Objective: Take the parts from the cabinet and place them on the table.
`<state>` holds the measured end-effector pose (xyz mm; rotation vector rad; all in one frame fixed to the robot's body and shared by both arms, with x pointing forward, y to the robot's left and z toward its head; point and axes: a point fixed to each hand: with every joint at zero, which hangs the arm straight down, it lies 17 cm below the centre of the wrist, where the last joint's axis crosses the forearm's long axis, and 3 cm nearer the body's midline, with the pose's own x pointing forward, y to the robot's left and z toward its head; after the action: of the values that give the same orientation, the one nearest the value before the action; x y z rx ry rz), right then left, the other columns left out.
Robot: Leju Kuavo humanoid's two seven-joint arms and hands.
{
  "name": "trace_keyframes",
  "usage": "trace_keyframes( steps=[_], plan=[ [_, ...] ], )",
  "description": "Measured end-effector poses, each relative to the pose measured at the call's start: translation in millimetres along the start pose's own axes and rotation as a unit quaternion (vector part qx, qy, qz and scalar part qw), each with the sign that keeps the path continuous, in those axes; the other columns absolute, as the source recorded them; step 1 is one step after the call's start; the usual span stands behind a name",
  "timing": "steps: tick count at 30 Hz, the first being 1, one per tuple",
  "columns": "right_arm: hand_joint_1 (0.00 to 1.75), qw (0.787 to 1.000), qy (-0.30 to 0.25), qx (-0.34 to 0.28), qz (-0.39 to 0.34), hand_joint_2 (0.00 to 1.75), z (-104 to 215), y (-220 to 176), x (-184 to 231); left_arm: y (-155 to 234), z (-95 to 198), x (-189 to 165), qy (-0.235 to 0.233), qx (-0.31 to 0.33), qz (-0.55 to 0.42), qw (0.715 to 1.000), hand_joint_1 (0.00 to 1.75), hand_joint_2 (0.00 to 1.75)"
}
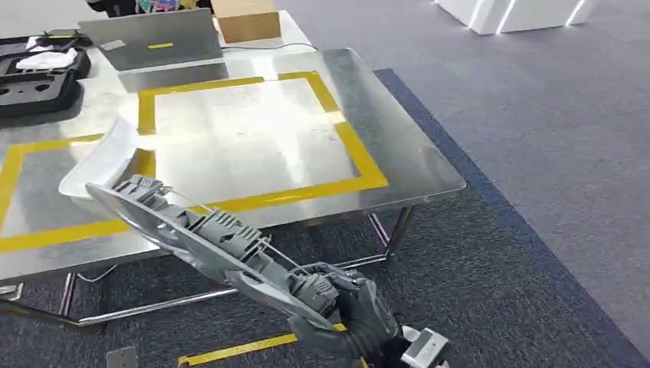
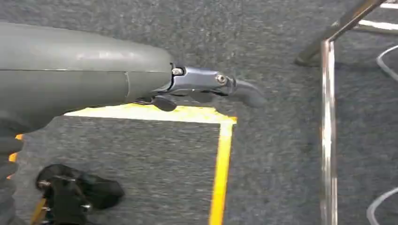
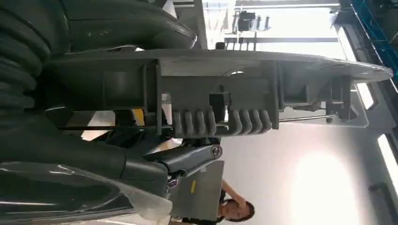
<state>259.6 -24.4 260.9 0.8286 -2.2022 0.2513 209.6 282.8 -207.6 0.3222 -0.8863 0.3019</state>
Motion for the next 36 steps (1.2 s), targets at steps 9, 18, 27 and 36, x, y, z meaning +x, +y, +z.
trace_keyframes(
  steps=[9, 18, 27, 36],
  plan=[
    [1.75, 1.000, -0.001, 0.007, 0.011, 1.75, -0.7, 3.3, -0.1, 1.7, 0.0, -0.5, -0.001, 0.001, -0.001, 1.000, 0.00, 1.75],
    [1.75, 1.000, -0.002, 0.011, 0.009, 1.75, -1.5, 6.4, 0.2, 0.4, -1.2, 1.8, -0.002, 0.002, -0.002, 1.000, 0.00, 1.75],
    [1.75, 1.000, -0.006, 0.008, 0.002, 1.75, -2.7, 5.9, 3.0, -1.2, -4.5, 7.7, -0.007, 0.003, -0.002, 1.000, 0.00, 1.75],
    [1.75, 1.000, -0.006, 0.009, 0.005, 1.75, -2.7, 5.8, 2.9, -1.8, -4.0, 7.3, -0.006, 0.005, -0.003, 1.000, 0.00, 1.75]
  ],
)
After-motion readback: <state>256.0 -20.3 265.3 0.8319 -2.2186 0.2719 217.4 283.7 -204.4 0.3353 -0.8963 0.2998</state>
